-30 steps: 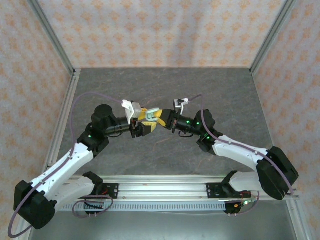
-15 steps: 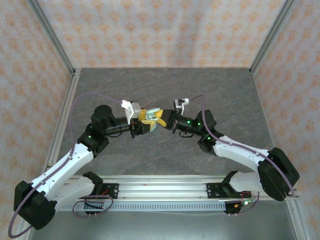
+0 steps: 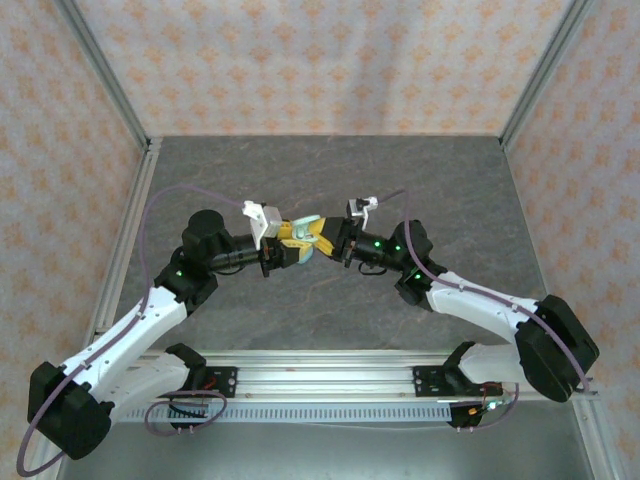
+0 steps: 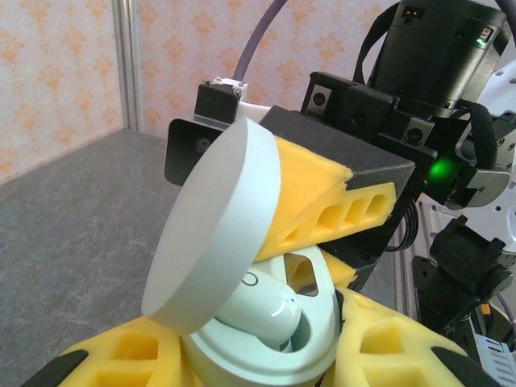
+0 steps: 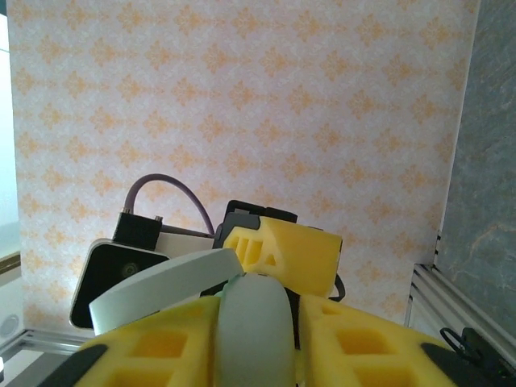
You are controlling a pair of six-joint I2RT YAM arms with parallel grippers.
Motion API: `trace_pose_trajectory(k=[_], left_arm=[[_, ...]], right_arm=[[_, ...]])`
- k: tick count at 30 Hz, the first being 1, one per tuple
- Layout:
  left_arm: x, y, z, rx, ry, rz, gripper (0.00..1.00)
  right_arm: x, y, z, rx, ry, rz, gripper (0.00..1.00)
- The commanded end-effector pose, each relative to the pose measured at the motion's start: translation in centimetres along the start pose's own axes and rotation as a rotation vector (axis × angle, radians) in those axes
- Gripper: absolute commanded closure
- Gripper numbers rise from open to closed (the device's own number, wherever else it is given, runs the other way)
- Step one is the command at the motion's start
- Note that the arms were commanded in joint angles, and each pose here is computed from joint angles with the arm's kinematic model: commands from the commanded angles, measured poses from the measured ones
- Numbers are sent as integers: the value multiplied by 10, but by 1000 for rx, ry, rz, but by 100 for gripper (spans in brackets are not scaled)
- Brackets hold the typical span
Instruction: Insert wireless bluetooth earbuds into charging case
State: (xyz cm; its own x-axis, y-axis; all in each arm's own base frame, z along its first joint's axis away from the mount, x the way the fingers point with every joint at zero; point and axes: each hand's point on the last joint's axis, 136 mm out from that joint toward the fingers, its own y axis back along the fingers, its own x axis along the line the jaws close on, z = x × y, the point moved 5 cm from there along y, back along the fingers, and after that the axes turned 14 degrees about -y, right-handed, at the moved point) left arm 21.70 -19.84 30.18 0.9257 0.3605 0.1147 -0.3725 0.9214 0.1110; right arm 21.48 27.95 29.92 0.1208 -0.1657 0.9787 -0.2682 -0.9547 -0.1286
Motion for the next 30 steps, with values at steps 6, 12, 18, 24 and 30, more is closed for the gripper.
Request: trace_pose_trajectory(k=[6, 12, 18, 24, 30], left_arm=[[-14, 4, 8, -13, -35, -83, 83], [-15, 6, 6, 5, -31, -79, 84], [-12, 6, 6, 9, -24, -53, 84], [-9, 7, 6, 15, -12, -30, 84], [-6, 8, 2, 33, -2, -8, 84]], right_arm=[[17, -2, -3, -7, 76, -1, 48], [19, 0, -5, -14, 107, -29, 39], [23, 14, -13, -38, 182, -104, 36], [19, 33, -18, -80, 270, -253, 36], [15, 58, -23, -123, 335, -411, 37]])
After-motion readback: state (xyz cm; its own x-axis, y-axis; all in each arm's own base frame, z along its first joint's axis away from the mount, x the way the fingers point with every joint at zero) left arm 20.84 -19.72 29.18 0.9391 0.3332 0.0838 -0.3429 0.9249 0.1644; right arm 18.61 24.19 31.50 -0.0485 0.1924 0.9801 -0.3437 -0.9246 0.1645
